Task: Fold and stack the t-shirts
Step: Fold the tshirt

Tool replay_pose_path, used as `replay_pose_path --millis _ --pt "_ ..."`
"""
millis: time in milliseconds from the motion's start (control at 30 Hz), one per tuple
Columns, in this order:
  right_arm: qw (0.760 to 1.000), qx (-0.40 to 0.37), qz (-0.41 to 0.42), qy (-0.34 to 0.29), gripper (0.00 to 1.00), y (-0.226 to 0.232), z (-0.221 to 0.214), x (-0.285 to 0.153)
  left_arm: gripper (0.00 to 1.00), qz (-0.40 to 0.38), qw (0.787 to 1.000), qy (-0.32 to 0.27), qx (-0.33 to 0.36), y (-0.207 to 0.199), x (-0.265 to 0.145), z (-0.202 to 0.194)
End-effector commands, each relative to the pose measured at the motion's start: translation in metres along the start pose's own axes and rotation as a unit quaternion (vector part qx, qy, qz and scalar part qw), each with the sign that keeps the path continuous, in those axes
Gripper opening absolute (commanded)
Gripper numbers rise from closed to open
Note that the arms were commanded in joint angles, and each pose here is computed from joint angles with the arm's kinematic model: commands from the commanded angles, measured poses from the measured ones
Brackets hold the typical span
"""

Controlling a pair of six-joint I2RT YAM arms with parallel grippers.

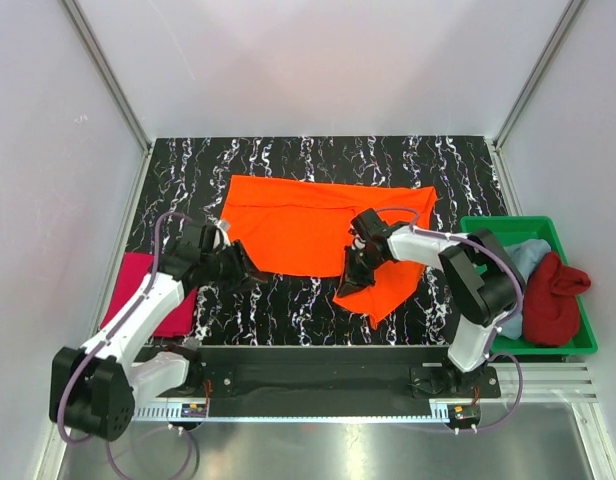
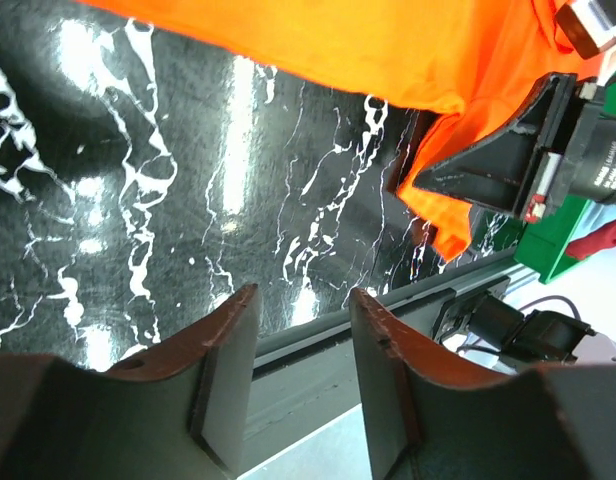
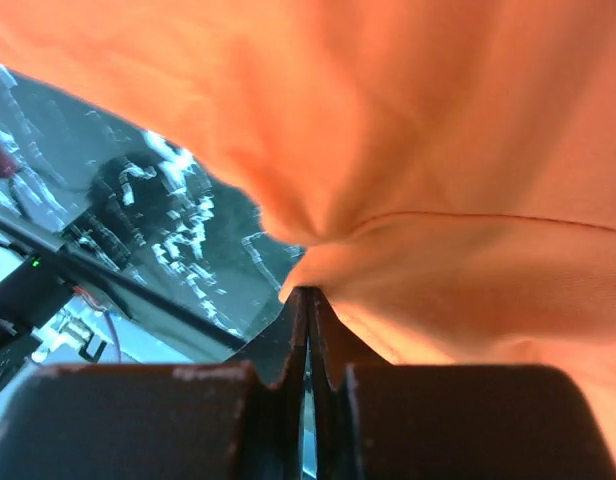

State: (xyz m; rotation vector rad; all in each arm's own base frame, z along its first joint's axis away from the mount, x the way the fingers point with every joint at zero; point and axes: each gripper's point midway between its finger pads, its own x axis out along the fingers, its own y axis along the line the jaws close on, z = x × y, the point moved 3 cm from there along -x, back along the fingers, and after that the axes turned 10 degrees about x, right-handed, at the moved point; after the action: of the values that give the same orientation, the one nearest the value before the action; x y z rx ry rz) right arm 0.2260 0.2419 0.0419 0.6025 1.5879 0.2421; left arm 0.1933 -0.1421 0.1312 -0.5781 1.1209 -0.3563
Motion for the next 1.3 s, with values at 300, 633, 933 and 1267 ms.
replay_pose_path --millis 300,633,933,1267 --pt "0.99 0.072 0.006 -0.12 0.5 -0.035 -0.002 -0.083 0.5 -0.074 0.992 0.056 0.086 -0.066 0.037 0.011" --pt "0.969 0.196 -0.02 -0.15 0.44 -0.101 -0.004 -0.076 0.5 -0.09 0.978 0.122 0.143 -0.128 0.094 -0.017" --pt "0.954 0.236 -0.091 -0.163 0.41 -0.143 0.025 -0.072 0.5 -0.071 0.986 0.089 0.125 -0.112 0.074 -0.015" --pt "0.929 0.24 -0.175 -0.22 0.42 -0.171 0.08 -0.109 0.52 -0.054 0.997 0.026 0.054 -0.054 0.032 0.009"
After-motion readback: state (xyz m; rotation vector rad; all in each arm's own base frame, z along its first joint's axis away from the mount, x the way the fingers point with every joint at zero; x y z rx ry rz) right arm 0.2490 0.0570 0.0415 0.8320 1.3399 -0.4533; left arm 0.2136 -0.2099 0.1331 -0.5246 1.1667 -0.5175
